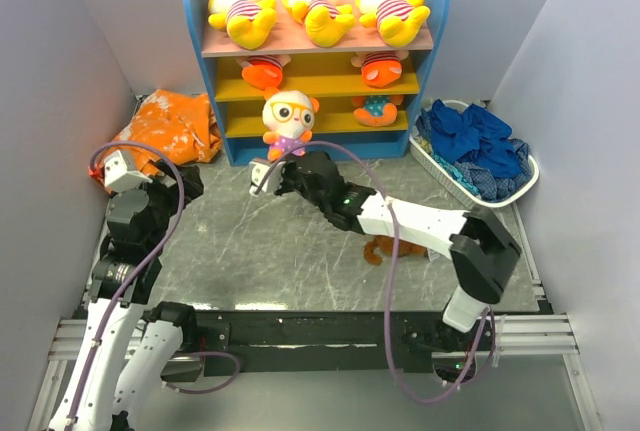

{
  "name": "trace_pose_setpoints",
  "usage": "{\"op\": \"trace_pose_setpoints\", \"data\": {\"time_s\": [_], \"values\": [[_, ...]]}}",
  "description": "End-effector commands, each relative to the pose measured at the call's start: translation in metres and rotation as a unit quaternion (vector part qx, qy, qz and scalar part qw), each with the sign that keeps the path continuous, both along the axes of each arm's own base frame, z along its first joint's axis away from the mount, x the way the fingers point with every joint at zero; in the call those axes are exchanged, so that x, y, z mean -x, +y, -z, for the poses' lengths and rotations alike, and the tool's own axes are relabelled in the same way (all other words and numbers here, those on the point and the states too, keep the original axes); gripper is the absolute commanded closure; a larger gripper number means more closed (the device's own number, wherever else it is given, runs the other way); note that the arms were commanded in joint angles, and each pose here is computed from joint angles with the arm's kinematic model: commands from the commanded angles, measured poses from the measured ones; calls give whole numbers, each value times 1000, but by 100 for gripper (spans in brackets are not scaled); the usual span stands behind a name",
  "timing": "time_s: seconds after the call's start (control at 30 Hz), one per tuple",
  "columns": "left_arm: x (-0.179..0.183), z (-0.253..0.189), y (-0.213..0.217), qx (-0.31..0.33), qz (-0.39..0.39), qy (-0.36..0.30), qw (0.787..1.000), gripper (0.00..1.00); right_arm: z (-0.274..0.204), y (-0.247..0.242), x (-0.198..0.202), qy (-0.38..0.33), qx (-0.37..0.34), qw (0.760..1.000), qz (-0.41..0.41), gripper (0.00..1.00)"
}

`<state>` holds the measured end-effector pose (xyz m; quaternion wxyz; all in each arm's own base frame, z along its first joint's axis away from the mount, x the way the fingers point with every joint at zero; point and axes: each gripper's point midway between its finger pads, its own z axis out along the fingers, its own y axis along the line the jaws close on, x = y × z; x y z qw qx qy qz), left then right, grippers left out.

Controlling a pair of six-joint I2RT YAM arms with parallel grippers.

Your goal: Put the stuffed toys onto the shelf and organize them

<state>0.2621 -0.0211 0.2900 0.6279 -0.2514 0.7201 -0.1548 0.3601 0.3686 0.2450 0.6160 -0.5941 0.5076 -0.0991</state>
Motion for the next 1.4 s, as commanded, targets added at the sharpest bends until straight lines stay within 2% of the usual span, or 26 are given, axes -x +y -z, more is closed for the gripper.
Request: {"op": "trace_pose_setpoints", "data": {"time_s": [0.0,0.3,0.47,0.7,0.83,1.37], "values": [[2,-1,15,-29,-35,-3,999,4,13,6,-11,-7,58,998,-12,100],[5,-1,20,-32,-49,1,998,3,24,35,-38,-16,78,997,-23,100],[6,1,20,-30,-49,2,998,4,19,41,-62,-48,89,995,4,100],[4,2,17,-29,-43,3,999,4,20,42,-95,-76,117,990,17,86],[3,4,16,-30,-40,6,999,4,5,46,-109,-88,111,990,26,84],[2,8,15,-32,-37,12,999,4,11,51,-134,-88,126,988,29,71]]}}
